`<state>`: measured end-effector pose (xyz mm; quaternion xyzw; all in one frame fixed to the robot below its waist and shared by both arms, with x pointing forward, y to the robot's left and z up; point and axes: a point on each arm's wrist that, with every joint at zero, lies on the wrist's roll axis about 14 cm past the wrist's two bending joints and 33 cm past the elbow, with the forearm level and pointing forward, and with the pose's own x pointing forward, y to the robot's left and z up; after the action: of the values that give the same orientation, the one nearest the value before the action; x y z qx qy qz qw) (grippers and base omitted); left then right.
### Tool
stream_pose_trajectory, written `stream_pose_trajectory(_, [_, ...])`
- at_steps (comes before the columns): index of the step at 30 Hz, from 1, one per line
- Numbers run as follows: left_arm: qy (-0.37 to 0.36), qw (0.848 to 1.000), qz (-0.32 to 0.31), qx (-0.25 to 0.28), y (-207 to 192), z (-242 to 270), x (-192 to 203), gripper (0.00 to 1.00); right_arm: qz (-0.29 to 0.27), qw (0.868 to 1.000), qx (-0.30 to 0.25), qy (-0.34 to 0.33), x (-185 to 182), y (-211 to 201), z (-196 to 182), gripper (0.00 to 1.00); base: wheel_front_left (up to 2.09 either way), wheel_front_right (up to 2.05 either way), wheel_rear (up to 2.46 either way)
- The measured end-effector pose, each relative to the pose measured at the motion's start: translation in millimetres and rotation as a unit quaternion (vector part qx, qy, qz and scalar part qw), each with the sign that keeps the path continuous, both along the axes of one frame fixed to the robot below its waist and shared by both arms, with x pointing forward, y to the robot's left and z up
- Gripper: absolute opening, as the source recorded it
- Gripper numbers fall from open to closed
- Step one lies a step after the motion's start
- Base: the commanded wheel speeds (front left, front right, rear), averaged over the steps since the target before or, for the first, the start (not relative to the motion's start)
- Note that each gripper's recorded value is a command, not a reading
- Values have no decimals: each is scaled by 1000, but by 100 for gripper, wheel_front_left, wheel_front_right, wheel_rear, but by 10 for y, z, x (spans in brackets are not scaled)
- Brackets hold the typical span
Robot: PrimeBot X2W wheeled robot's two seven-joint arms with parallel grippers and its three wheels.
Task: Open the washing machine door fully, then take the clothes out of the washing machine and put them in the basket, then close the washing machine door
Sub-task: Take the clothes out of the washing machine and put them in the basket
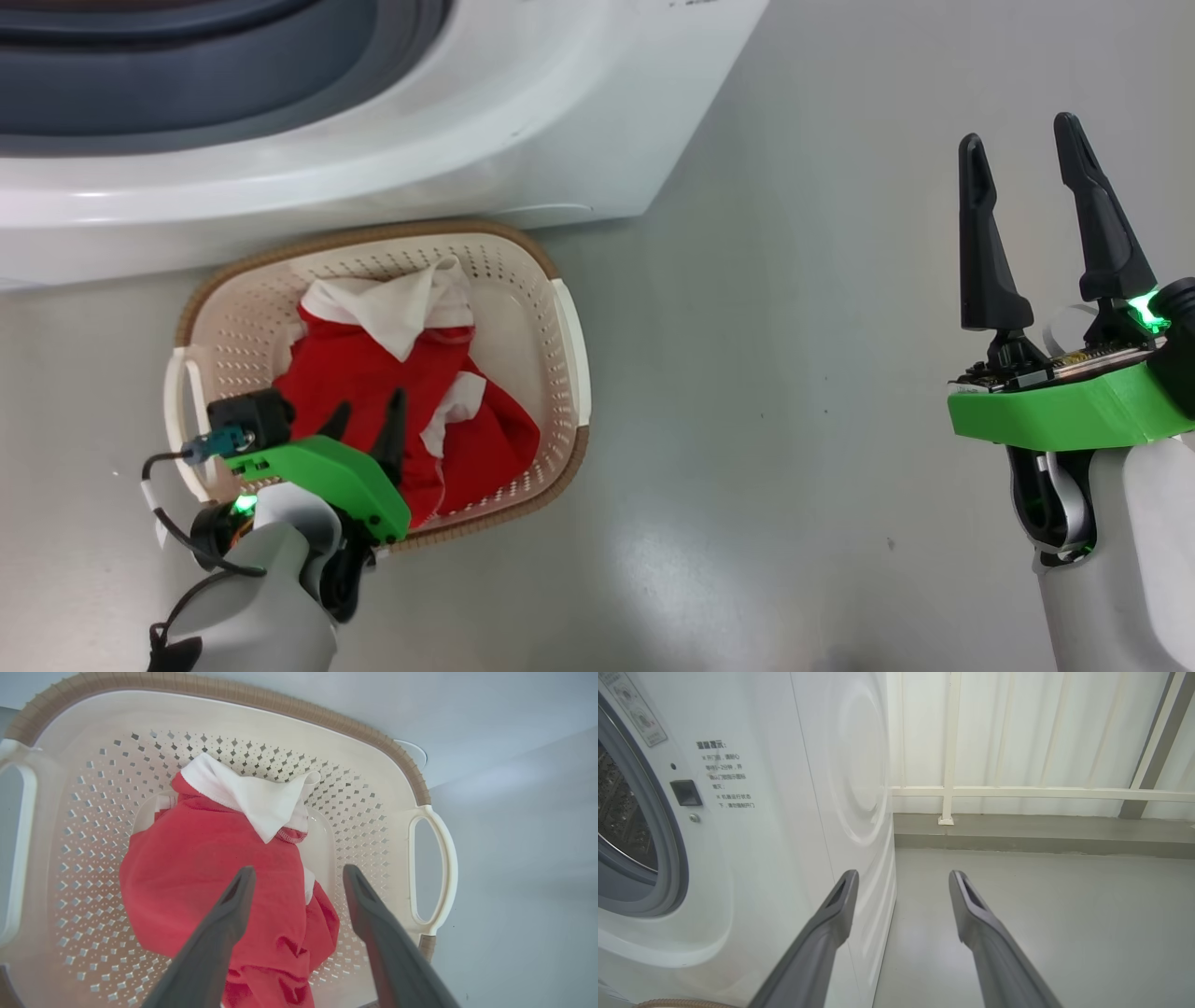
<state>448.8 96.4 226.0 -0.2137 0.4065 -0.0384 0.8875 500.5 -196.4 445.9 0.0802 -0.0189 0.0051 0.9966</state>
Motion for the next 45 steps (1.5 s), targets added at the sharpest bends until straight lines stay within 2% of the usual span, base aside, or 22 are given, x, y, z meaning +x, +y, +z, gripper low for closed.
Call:
stream_pose_trajectory(7, [-87,996,-2,16,96,457,318,100,8,1000,-15,-19,-4,59,180,100,0,0,0])
stream_pose_trajectory(17, [-179,983,15,29,216,1008,314,100,12,999,-19,-30,-132,96,360,100,0,0,0])
stream_pose_trajectory(23, [-257,965,34,42,345,1501,296,100,15,999,-25,-43,-246,125,521,100,0,0,0])
stream_pose_trajectory(28, [-337,938,64,51,531,2036,287,100,15,999,-24,-42,-372,126,571,100,0,0,0])
stream_pose_trajectory(33, [-368,924,68,73,652,2264,123,100,12,998,-22,-51,-480,107,682,100,0,0,0])
stream_pose_trajectory(38, [-410,903,88,87,806,2586,13,100,10,998,-19,-60,-612,94,783,100,0,0,0])
stream_pose_trajectory(42, [-424,897,83,91,803,2685,-134,100,0,998,-20,-64,-725,26,838,100,0,0,0])
stream_pose_trajectory(45, [-450,883,80,105,831,2871,-198,100,-5,998,-20,-64,-802,-11,854,100,0,0,0])
